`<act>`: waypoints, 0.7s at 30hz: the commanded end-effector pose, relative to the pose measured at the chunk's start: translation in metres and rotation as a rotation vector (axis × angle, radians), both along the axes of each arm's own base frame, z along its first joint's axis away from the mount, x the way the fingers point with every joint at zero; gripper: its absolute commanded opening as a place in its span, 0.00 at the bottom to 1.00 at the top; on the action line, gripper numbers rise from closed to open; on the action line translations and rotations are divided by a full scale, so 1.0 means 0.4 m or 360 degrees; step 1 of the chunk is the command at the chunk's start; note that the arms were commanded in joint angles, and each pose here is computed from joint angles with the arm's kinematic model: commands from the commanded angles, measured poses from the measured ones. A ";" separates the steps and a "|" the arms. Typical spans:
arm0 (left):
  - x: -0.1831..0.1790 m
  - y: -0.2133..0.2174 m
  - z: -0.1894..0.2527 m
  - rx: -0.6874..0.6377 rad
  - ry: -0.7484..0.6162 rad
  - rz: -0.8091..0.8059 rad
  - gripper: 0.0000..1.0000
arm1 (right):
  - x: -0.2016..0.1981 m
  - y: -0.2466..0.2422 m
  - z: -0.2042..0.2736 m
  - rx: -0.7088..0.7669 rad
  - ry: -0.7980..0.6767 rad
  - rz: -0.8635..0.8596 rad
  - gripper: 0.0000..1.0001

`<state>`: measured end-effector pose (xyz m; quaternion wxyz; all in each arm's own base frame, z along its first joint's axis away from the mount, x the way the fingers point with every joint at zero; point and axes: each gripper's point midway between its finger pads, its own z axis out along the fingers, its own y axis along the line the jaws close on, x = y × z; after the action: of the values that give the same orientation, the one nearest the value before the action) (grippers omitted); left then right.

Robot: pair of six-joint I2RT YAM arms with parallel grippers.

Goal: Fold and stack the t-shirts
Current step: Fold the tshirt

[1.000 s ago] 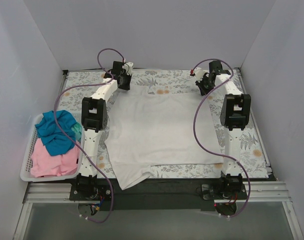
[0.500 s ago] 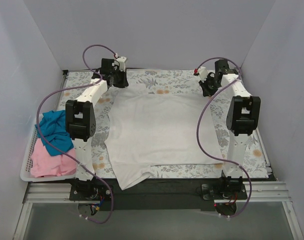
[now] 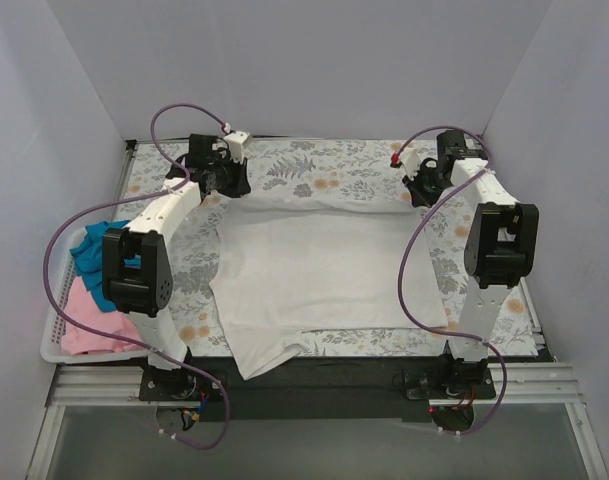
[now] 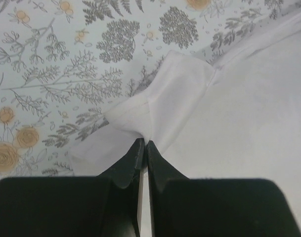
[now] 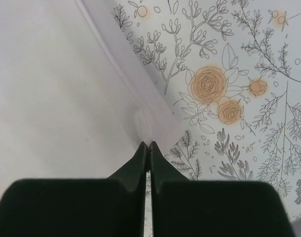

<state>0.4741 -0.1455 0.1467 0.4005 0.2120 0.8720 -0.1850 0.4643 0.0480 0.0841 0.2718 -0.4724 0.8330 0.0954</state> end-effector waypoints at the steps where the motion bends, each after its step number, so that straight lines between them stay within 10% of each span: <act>1: -0.074 -0.004 0.074 0.0015 -0.0070 -0.0104 0.00 | -0.025 -0.005 0.055 -0.0027 -0.0095 0.0086 0.01; 21: -0.275 0.028 -0.176 0.0266 0.0379 0.0050 0.00 | -0.121 -0.030 -0.075 -0.0123 0.0110 0.0140 0.01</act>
<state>0.3636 -0.1419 0.0756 0.2747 0.2155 0.9244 -0.1537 0.4115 0.0378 0.0454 0.2078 -0.5039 0.8324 0.0997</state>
